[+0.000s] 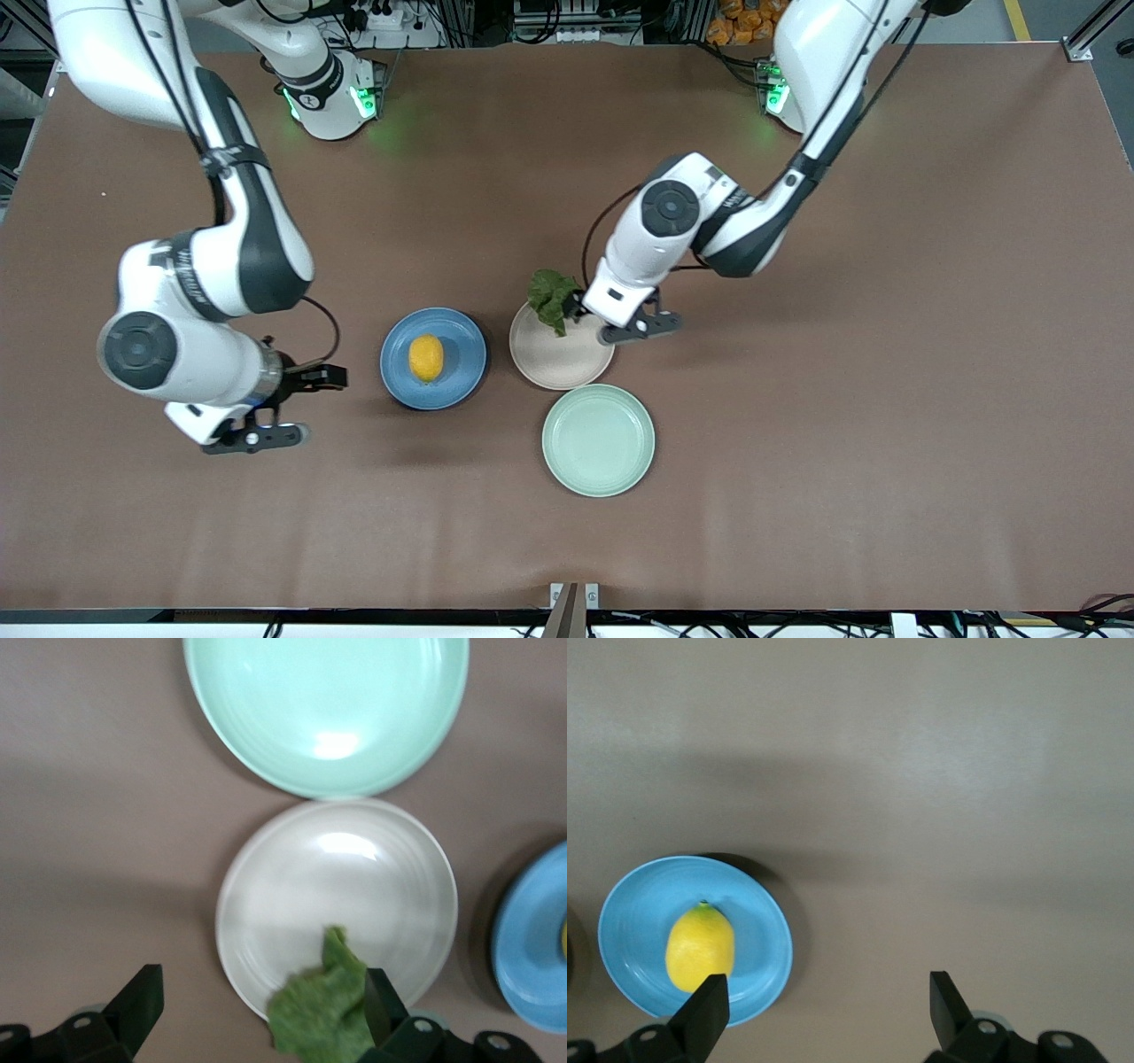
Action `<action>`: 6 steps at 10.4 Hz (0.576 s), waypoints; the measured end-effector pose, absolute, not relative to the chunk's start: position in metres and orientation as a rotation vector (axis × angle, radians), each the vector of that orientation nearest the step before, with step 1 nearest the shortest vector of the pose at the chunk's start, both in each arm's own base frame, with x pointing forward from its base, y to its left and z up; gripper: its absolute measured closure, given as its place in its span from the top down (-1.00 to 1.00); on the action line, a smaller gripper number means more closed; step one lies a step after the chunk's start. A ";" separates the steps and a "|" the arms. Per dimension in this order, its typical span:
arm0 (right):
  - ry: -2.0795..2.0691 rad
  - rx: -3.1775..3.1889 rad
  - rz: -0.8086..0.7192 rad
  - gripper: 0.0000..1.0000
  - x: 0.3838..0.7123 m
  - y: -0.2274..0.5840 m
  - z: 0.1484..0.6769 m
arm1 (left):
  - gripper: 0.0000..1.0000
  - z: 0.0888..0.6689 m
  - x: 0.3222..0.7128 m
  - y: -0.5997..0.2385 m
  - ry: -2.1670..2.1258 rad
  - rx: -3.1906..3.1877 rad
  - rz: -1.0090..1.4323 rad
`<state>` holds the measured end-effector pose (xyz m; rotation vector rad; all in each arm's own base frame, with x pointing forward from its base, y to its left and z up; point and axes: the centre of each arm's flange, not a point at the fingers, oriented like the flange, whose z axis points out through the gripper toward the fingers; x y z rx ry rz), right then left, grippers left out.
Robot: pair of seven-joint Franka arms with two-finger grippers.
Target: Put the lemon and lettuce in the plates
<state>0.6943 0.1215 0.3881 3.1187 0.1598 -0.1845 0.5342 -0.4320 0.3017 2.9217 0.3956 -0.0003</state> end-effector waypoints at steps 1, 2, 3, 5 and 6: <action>0.167 3.120 -0.186 1.00 0.695 0.108 0.396 | 1.00 0.303 0.546 -0.417 0.425 2.927 0.011; 0.191 3.123 -0.172 1.00 0.695 0.094 0.405 | 1.00 0.303 0.554 -0.405 0.452 2.925 0.015; 0.216 3.126 -0.149 1.00 0.696 0.078 0.417 | 1.00 0.304 0.562 -0.395 0.478 2.921 0.019; 0.257 3.128 -0.116 1.00 0.694 0.043 0.442 | 1.00 0.305 0.571 -0.383 0.511 2.914 0.026; 0.261 3.128 -0.122 1.00 0.690 0.030 0.454 | 1.00 0.306 0.575 -0.377 0.524 2.911 0.030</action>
